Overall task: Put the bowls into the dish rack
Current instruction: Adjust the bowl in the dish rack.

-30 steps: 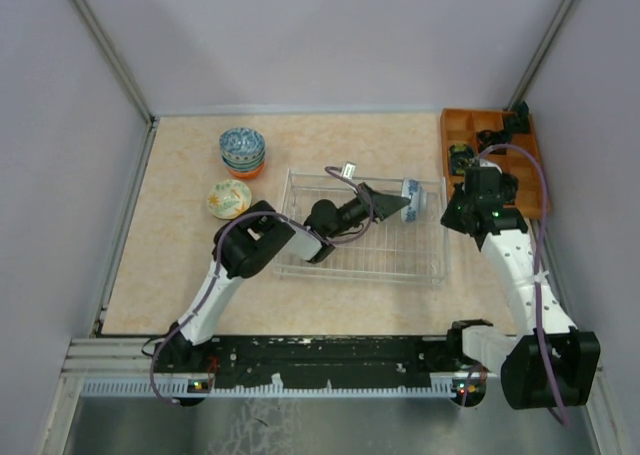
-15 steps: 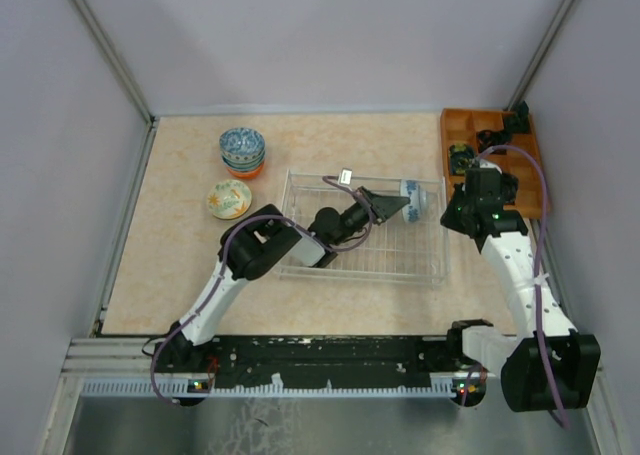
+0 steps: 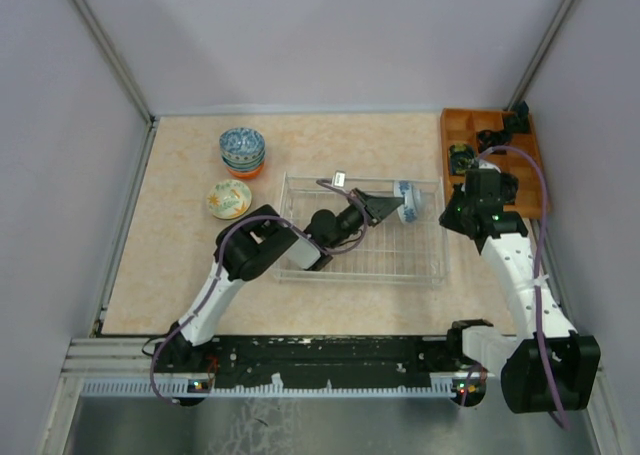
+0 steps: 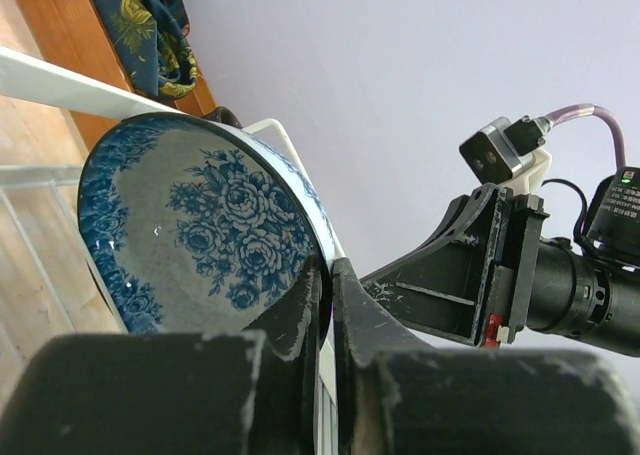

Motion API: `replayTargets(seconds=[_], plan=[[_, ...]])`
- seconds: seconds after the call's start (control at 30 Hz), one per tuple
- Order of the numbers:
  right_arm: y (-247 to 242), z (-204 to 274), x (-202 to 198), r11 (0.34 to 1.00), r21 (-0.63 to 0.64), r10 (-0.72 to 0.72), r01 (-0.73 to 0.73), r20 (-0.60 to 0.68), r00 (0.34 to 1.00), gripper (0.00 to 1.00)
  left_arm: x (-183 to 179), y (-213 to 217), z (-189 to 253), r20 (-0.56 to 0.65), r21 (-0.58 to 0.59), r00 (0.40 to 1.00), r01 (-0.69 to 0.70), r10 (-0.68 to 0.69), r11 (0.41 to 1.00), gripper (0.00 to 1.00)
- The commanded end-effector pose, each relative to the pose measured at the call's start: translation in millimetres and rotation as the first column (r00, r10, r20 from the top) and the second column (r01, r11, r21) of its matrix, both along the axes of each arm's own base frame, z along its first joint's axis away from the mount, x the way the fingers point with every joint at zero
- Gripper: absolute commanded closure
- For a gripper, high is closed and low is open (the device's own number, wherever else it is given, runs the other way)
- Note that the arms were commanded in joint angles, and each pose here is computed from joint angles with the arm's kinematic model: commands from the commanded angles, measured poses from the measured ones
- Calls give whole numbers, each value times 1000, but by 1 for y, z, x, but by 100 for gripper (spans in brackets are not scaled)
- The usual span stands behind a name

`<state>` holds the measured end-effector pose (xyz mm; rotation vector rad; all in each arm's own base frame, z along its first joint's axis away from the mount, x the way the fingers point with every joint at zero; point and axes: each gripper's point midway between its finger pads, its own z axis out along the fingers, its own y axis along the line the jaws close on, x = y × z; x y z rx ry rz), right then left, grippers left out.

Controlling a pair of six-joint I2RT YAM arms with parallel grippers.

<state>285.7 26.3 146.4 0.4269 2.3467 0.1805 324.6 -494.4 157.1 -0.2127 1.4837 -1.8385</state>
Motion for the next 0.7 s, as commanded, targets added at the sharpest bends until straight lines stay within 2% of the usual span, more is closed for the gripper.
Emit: replayTargets(seconds=[0.0,0.47,0.67], plan=[[8,12,5,999,50,9,-12,58,998,97,-7,1,-37,-42,116,999,14,-9,993,90],[10,14,6,998,58,15,-19,64,998,95,-4,1,-71,-144,283,990,42,-1,958,60],[10,13,6,998,57,14,-17,63,998,94,-7,5,-77,-170,340,985,50,9,939,53]])
